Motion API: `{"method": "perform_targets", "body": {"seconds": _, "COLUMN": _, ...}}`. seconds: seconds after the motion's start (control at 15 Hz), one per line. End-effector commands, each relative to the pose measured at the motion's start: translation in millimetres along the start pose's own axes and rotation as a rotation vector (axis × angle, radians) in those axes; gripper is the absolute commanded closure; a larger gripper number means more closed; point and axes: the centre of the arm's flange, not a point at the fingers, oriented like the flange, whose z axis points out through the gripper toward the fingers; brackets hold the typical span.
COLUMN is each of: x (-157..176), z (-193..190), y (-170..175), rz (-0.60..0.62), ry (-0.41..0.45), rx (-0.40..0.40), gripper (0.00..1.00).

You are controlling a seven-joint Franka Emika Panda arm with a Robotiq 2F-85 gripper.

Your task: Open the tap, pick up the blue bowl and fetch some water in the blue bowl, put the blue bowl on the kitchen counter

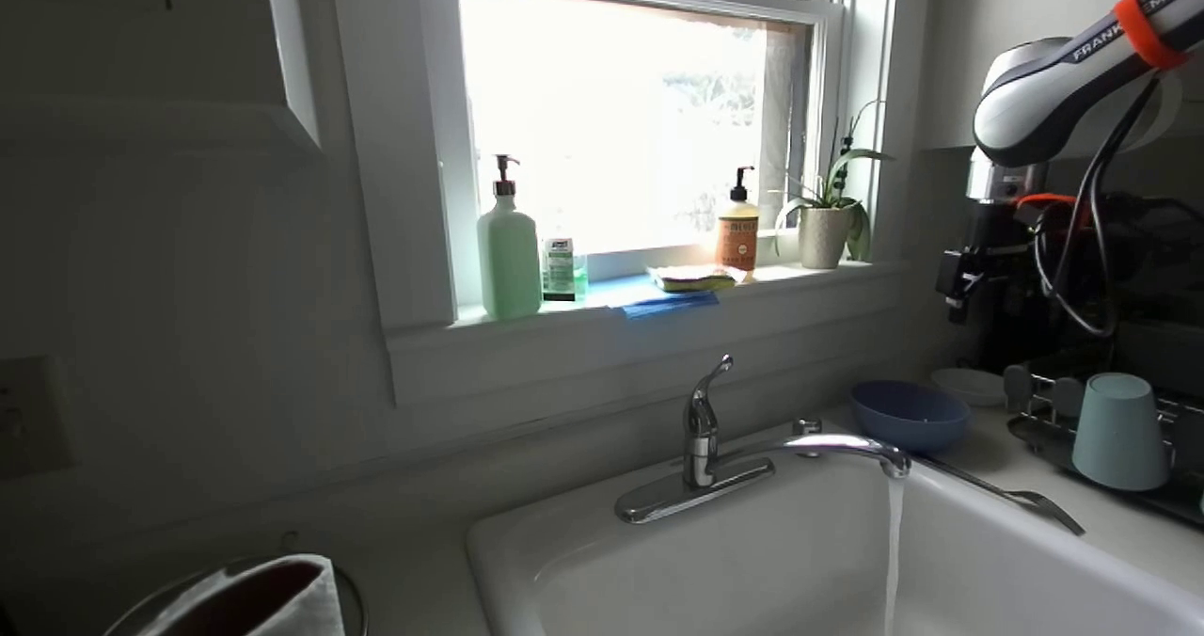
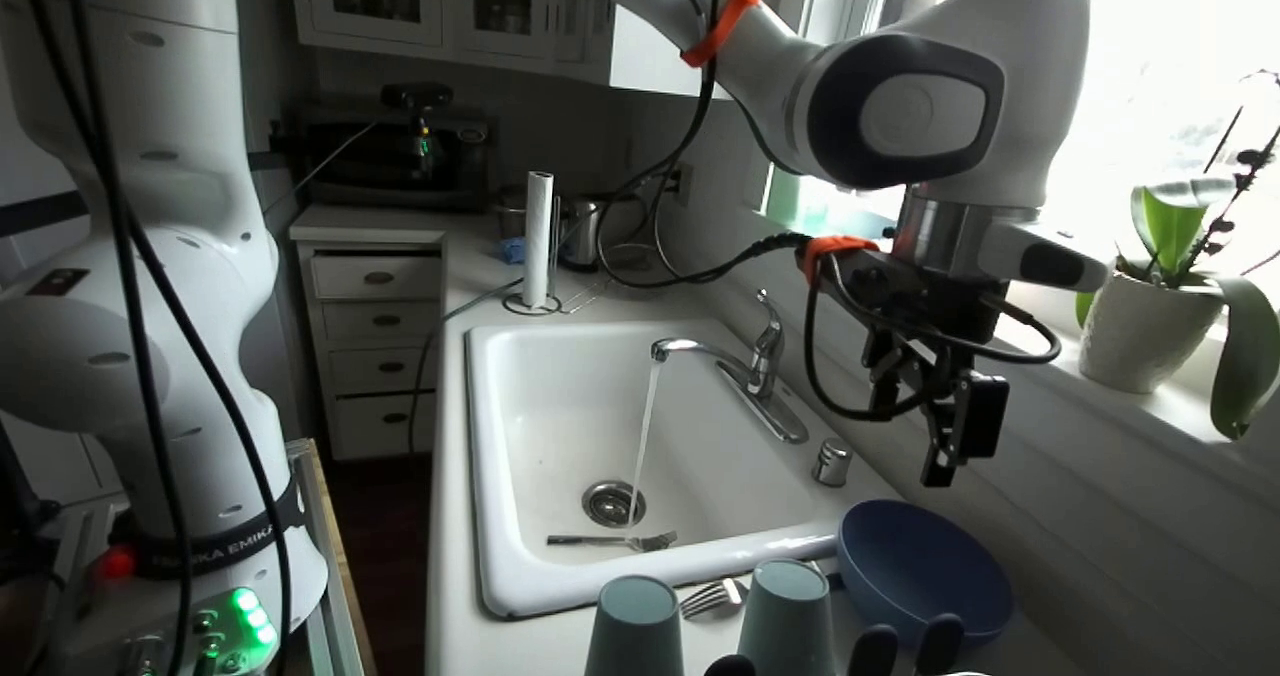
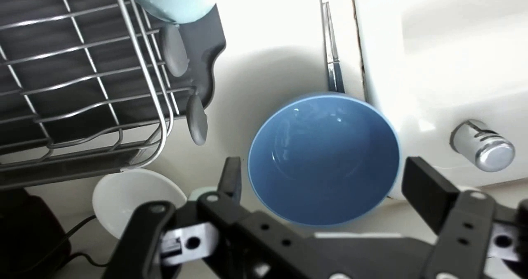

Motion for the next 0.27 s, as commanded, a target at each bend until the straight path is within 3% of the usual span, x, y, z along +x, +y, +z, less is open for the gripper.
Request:
{"method": "perform_targets", "body": {"seconds": 0.0, "x": 0.1, "z": -1.1, "y": -0.3, "rz": -0.001, "ry": 0.002, "rx": 0.0, "gripper": 0.0}}
{"method": "perform_targets", "body": {"seconds": 0.2, "x": 1.4, "z": 5.8, "y": 0.0, "rz": 0.0, "ry": -0.009, "rx": -0.004, "gripper": 0.0}}
